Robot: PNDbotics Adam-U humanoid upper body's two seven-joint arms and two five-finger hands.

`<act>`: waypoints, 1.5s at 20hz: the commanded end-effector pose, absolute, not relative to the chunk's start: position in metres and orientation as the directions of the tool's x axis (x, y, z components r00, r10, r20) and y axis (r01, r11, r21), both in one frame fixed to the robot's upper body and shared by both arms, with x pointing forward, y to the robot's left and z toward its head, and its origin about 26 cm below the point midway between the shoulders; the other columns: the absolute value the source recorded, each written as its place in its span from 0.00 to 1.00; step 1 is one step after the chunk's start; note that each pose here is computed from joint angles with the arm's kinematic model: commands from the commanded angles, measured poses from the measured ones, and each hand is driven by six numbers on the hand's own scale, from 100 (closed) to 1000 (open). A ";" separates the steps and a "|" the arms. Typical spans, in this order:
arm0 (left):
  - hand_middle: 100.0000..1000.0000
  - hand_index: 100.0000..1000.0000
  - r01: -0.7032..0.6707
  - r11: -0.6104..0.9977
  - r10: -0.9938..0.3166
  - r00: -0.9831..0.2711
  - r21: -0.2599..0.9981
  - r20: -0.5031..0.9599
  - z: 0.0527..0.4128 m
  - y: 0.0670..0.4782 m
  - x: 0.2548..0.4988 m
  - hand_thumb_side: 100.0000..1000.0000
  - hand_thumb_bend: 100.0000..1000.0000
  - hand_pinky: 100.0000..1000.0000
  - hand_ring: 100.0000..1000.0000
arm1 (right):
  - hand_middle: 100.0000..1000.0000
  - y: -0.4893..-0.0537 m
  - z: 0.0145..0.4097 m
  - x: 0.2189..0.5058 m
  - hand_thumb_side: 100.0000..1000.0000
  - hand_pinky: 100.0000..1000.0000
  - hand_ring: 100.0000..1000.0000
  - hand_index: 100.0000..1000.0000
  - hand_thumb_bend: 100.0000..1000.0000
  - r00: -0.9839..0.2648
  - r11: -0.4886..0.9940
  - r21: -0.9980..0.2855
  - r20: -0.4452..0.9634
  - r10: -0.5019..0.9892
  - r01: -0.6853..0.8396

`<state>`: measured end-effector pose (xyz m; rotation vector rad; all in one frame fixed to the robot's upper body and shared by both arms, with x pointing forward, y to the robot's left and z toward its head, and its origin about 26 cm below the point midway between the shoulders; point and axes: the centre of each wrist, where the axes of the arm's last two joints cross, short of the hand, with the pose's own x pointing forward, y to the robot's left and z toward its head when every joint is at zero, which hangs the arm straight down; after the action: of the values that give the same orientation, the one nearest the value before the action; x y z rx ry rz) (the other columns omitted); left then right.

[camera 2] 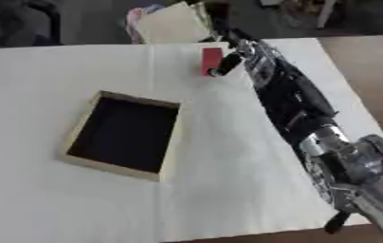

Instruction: Pick up objects on the table and place them in the box.

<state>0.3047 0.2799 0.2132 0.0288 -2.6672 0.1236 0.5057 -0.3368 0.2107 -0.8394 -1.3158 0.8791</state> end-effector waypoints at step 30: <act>0.64 0.79 -0.046 0.997 -0.011 -0.899 -0.069 0.438 0.219 0.283 0.302 0.37 0.13 0.78 0.63 | 0.30 -0.281 0.259 0.498 0.00 0.55 0.61 0.70 0.00 -0.315 0.257 -0.965 0.262 0.912 -0.058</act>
<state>0.3044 0.2801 0.2122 0.0278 -2.6624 0.1221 0.5002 -0.2910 0.2379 -0.8086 -1.4867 1.1891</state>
